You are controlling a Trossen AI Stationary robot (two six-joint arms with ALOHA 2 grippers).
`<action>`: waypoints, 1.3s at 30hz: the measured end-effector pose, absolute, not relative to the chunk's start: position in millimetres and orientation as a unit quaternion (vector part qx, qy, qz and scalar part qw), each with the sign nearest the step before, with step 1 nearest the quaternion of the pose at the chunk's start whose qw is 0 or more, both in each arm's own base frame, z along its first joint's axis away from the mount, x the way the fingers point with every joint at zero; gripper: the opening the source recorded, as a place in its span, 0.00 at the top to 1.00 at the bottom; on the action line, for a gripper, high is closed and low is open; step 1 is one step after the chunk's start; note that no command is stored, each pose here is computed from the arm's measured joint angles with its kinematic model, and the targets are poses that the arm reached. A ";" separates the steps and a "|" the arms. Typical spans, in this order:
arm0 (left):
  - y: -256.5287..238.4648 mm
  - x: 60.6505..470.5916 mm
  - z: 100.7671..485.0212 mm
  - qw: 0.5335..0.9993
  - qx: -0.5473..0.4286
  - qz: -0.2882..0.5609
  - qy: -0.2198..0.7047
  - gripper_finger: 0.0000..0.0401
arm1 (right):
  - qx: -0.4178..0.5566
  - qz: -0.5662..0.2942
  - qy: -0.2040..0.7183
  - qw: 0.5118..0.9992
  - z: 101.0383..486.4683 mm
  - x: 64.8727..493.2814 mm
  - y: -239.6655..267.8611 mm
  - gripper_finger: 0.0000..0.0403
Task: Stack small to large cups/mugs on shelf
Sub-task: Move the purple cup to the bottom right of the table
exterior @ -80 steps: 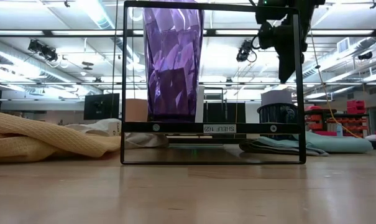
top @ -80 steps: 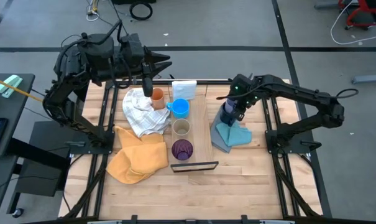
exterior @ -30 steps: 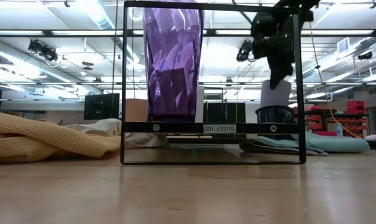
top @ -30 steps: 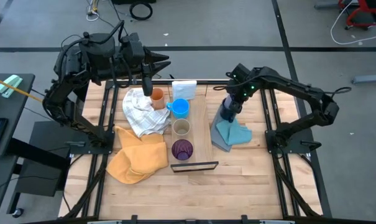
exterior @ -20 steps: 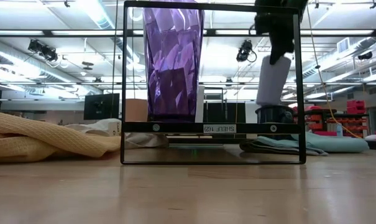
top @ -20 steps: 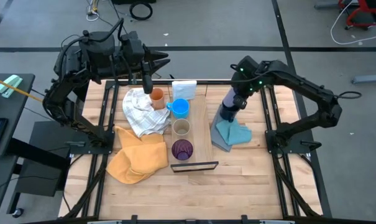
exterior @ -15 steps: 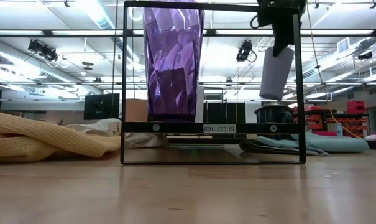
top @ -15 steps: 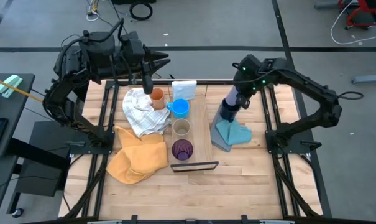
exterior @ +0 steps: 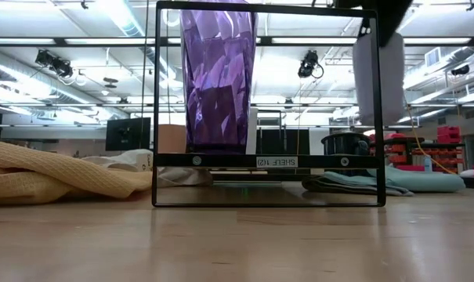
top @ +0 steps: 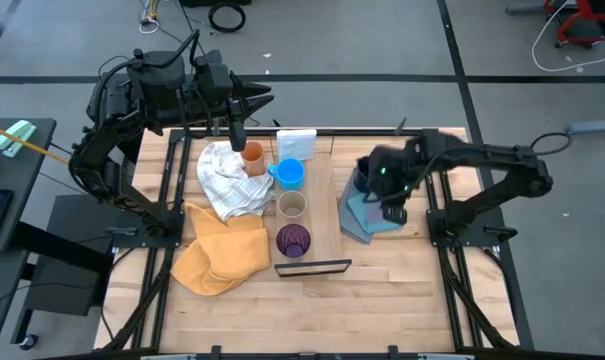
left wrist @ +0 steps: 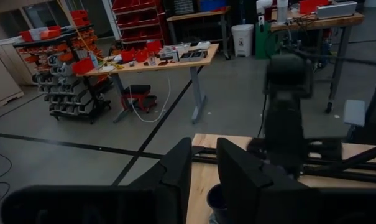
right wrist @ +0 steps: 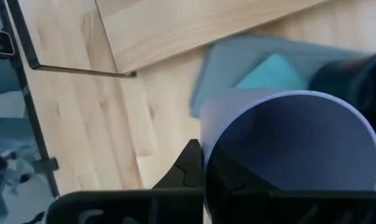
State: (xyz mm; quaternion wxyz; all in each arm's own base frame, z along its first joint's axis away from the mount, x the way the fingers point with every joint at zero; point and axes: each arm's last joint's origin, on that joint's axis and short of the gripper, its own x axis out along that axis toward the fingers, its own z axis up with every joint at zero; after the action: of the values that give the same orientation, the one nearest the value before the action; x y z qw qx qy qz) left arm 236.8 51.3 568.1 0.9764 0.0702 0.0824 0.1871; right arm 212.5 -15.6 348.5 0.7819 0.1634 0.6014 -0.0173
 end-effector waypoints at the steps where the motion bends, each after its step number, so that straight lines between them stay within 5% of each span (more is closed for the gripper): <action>1: 51.3 236.7 568.2 0.976 0.070 0.187 0.082 0.79 | 0.162 -0.013 0.608 0.777 342.7 214.0 -9.3 1.00; 15: 51.3 236.9 568.0 0.976 0.070 0.187 0.083 0.79 | 0.177 0.010 0.640 0.747 266.5 216.1 52.3 1.00; 24: 51.3 237.0 568.0 0.976 0.070 0.187 0.083 0.78 | 0.194 0.010 0.637 0.746 249.8 213.8 67.6 1.00; 39: 51.3 237.0 568.0 0.976 0.070 0.187 0.083 0.78 | 0.208 0.011 0.629 0.749 250.5 216.0 68.5 0.74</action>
State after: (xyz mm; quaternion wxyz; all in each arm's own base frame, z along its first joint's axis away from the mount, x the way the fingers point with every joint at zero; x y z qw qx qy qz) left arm 237.0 51.3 568.0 0.9764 0.0696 0.0826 0.1869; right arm 216.0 68.5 250.5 0.7493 0.2081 0.6286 0.0108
